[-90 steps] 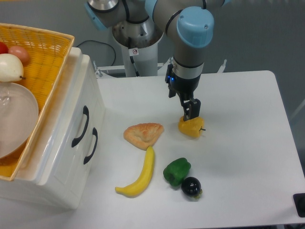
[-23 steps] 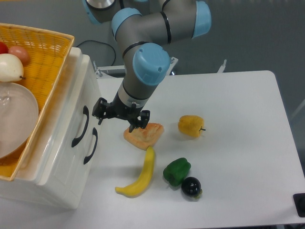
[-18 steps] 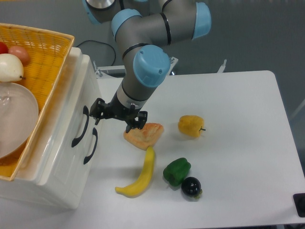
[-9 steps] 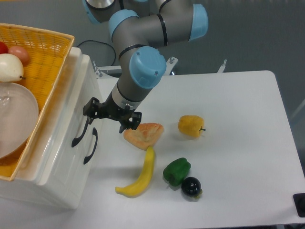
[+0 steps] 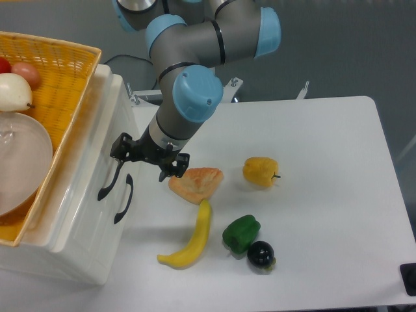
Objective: Slide open the top white drawer
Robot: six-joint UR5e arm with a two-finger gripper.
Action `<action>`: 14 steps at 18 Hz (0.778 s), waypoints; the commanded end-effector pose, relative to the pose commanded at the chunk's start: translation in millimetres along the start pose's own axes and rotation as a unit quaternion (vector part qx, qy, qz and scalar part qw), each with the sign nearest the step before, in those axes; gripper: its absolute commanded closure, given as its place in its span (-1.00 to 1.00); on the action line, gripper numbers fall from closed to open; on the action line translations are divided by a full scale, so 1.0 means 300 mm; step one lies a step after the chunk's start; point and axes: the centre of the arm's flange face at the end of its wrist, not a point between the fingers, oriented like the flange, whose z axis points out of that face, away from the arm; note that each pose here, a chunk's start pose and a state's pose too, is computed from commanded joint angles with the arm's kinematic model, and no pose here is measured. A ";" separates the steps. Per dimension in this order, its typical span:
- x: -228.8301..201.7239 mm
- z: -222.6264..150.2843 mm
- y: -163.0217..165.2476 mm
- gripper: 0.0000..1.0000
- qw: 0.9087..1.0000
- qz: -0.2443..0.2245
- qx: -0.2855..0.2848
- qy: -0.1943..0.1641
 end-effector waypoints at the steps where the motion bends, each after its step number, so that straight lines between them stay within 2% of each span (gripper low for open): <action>1: 0.001 0.004 -0.001 -1.00 1.000 0.000 -0.001 0.000; 14: 0.007 0.014 -0.009 -1.00 1.000 0.021 0.008 0.008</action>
